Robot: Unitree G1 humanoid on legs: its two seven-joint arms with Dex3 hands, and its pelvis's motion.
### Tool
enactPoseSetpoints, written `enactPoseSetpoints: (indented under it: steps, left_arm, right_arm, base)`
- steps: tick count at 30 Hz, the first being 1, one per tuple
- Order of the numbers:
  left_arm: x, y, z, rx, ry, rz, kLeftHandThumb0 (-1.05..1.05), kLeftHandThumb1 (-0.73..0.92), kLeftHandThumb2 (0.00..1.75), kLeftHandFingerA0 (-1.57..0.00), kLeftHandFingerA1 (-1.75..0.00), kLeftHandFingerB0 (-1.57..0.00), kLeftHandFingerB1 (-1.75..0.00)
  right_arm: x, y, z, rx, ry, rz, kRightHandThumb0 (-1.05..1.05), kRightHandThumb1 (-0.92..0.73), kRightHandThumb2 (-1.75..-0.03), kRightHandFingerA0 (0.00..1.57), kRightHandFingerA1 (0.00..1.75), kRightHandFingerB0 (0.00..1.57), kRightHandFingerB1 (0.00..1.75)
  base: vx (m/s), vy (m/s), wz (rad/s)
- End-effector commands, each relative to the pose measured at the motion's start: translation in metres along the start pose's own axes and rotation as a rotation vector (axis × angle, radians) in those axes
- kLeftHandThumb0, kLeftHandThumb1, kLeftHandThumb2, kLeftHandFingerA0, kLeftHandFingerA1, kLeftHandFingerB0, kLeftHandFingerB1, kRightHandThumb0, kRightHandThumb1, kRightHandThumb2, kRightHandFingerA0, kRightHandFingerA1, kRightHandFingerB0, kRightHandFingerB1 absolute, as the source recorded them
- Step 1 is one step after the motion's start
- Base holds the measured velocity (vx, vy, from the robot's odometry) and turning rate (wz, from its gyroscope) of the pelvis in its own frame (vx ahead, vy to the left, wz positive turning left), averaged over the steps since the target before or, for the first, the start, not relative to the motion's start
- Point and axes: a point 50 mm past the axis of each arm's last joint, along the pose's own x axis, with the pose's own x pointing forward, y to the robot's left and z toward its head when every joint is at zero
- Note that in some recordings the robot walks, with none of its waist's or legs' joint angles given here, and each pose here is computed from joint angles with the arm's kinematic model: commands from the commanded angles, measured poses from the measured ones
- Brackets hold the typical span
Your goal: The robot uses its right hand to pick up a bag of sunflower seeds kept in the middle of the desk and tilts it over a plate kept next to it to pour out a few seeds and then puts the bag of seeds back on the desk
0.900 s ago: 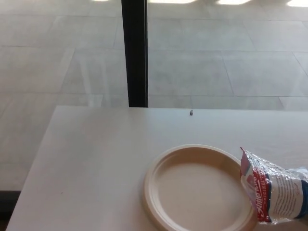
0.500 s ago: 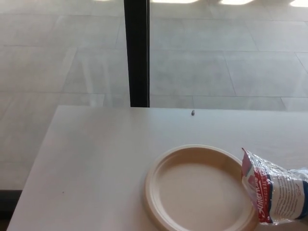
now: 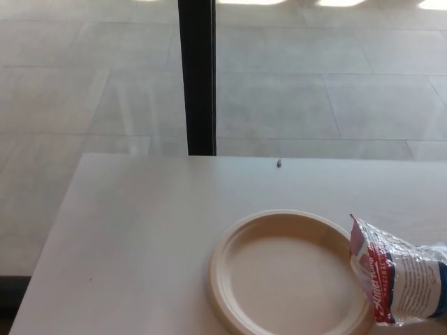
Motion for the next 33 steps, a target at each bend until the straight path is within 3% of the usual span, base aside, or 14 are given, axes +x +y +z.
enactPoseSetpoints:
  steps: [1, 33]
  left_arm:
    - [-0.0003, 0.0019, 0.0008, 0.015, -0.009, 0.001, -0.58, 0.76, 0.63, -0.56, -0.56, -0.47, -0.46]
    - [0.0004, -0.0037, 0.0002, 0.025, -0.003, -0.011, -0.58, 0.76, 0.63, -0.56, -0.56, -0.47, -0.46]
  right_arm:
    - [-0.0019, -0.008, -0.0038, -0.004, 0.01, -0.012, -0.57, -0.58, -0.57, 0.65, 0.63, 0.59, 0.48]
    - [-0.004, -0.0113, -0.0096, -0.003, 0.024, -0.02, -0.57, -0.58, -0.57, 0.65, 0.63, 0.59, 0.48]
  base:
    - [0.0, 0.0, 0.0]
    - [0.0, 0.0, 0.0]
